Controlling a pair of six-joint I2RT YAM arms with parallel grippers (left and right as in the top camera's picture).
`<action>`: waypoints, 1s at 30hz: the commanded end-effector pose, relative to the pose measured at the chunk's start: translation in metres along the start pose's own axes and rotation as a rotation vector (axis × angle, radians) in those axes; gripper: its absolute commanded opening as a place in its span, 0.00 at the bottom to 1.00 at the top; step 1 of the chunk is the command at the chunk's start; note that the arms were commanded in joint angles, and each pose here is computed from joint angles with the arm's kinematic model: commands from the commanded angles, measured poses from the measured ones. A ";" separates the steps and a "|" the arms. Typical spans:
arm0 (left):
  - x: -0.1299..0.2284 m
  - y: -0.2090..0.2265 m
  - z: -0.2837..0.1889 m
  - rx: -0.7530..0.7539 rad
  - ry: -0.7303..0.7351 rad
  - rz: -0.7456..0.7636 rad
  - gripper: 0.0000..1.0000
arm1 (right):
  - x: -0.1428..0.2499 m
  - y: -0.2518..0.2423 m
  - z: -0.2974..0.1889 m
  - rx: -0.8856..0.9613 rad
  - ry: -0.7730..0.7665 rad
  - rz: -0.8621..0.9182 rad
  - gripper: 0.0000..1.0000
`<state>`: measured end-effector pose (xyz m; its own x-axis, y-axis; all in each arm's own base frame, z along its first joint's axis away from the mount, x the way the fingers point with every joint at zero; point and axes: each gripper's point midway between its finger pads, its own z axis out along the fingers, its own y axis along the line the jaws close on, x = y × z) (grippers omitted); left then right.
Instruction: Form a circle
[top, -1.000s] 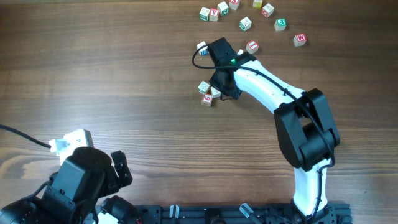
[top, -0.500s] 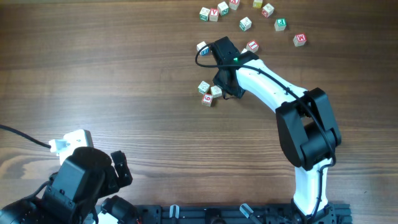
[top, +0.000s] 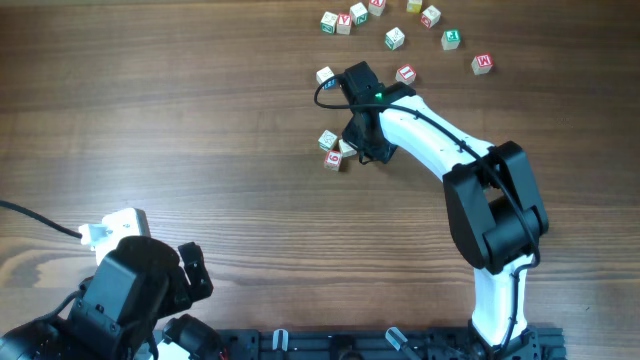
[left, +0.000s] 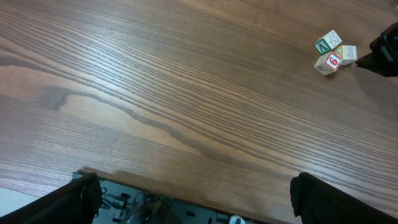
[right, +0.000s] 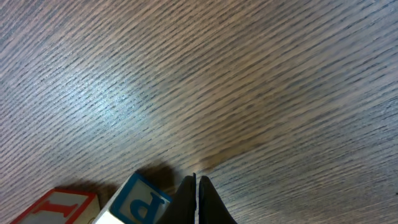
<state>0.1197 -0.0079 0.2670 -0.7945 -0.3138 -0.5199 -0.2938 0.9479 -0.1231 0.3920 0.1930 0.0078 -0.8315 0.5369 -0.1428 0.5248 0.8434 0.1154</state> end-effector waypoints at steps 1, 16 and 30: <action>0.000 0.001 0.000 -0.002 0.001 -0.016 1.00 | 0.009 -0.001 0.007 0.006 0.023 -0.006 0.05; 0.000 0.001 0.000 -0.002 0.001 -0.016 1.00 | 0.011 0.006 0.007 -0.021 0.032 -0.029 0.05; 0.000 0.001 0.000 -0.002 0.001 -0.016 1.00 | 0.011 0.006 0.007 -0.021 0.032 -0.033 0.05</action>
<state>0.1197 -0.0079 0.2670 -0.7945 -0.3138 -0.5199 -0.2938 0.9479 -0.1231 0.3936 0.2019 0.0086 -0.8374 0.5302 -0.1327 0.5124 0.8461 0.1468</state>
